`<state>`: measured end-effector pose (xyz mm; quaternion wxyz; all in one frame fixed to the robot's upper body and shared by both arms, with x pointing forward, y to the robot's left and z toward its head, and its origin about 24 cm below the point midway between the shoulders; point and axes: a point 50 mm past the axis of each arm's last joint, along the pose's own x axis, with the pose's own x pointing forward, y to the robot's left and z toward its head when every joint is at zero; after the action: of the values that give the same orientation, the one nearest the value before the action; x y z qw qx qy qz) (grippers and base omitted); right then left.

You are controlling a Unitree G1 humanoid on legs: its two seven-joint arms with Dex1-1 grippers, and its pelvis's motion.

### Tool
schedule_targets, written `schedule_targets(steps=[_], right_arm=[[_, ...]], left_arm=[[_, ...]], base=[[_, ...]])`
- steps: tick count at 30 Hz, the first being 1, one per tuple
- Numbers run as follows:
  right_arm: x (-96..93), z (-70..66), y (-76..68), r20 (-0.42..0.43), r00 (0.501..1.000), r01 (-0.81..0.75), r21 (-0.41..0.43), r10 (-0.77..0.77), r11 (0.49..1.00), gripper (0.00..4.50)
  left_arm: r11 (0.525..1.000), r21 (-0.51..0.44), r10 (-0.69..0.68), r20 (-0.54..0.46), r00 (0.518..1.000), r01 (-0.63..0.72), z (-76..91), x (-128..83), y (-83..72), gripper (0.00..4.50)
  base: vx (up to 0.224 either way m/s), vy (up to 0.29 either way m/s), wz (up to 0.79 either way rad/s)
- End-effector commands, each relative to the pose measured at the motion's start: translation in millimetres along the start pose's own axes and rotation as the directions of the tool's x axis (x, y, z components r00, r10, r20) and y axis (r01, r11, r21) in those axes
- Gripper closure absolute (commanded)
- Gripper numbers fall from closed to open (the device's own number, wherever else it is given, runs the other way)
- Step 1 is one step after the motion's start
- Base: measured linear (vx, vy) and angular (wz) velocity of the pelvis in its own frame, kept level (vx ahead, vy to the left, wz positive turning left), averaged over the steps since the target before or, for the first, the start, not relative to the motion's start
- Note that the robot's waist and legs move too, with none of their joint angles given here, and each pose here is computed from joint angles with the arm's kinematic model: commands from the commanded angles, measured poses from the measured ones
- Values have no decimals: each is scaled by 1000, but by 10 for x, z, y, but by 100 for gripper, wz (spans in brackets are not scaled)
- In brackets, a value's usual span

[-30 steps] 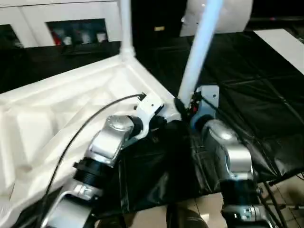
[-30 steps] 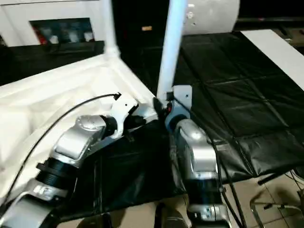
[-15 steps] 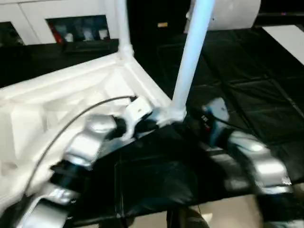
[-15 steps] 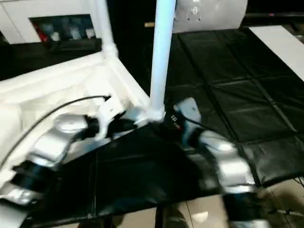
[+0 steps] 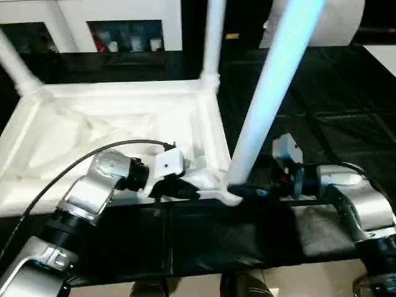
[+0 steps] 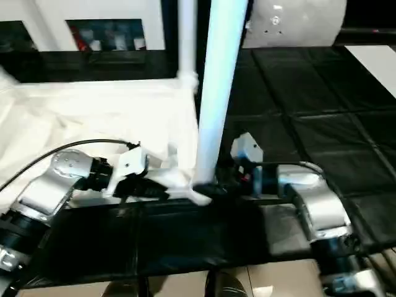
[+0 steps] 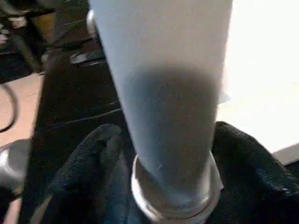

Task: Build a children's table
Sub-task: Rotate leg to tighten

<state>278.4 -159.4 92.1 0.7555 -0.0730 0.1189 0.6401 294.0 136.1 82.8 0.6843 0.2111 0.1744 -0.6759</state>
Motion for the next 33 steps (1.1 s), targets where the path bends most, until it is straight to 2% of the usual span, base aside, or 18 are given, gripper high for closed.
schedule_targets(steps=[1, 12, 16, 22, 26, 27, 28, 29, 30, 33], right_arm=[[-2, 29, 2, -10, 998, -56, -23, 55, 998, 143], [27, 2, -11, -26, 991, -132, -21, 131, 991, 239], [35, -8, 13, -24, 986, -164, -3, 164, 986, 249], [115, -42, 133, 20, 980, -198, 66, 197, 978, 251], [320, -64, 182, 47, 995, -99, 130, 93, 987, 251], [432, -66, 194, 49, 998, -40, 163, 33, 986, 251], [432, -66, 194, 49, 998, -40, 163, 33, 986, 251], [646, -36, 189, 61, 994, 75, 233, -92, 970, 251], [646, -36, 189, 61, 994, 75, 233, -92, 970, 251], [836, 15, 157, 63, 973, 192, 304, -221, 933, 251]], left_arm=[[995, 43, -91, 3, 996, 91, 60, 78, -39, 450], [991, 59, -120, 6, 993, 119, 61, 75, -35, 450], [991, 56, -121, 6, 993, 121, 54, 71, -33, 450], [996, 22, -92, 34, 995, 91, 72, 102, -34, 450], [999, -37, 13, 75, 997, -10, 162, 187, 22, 450], [996, -71, 61, 96, 994, -54, 220, 231, 52, 450], [996, -71, 61, 96, 994, -54, 220, 231, 52, 450], [981, -129, 158, 119, 980, -142, 322, 320, 117, 450], [981, -129, 158, 119, 980, -142, 322, 320, 117, 450], [955, -177, 259, 119, 958, -237, 400, 398, 193, 450]], base=[[0, 0, 0], [0, 0, 0], [0, 0, 0], [0, 0, 0], [0, 0, 0], [0, 0, 0], [0, 0, 0], [0, 0, 0], [0, 0, 0], [0, 0, 0]])
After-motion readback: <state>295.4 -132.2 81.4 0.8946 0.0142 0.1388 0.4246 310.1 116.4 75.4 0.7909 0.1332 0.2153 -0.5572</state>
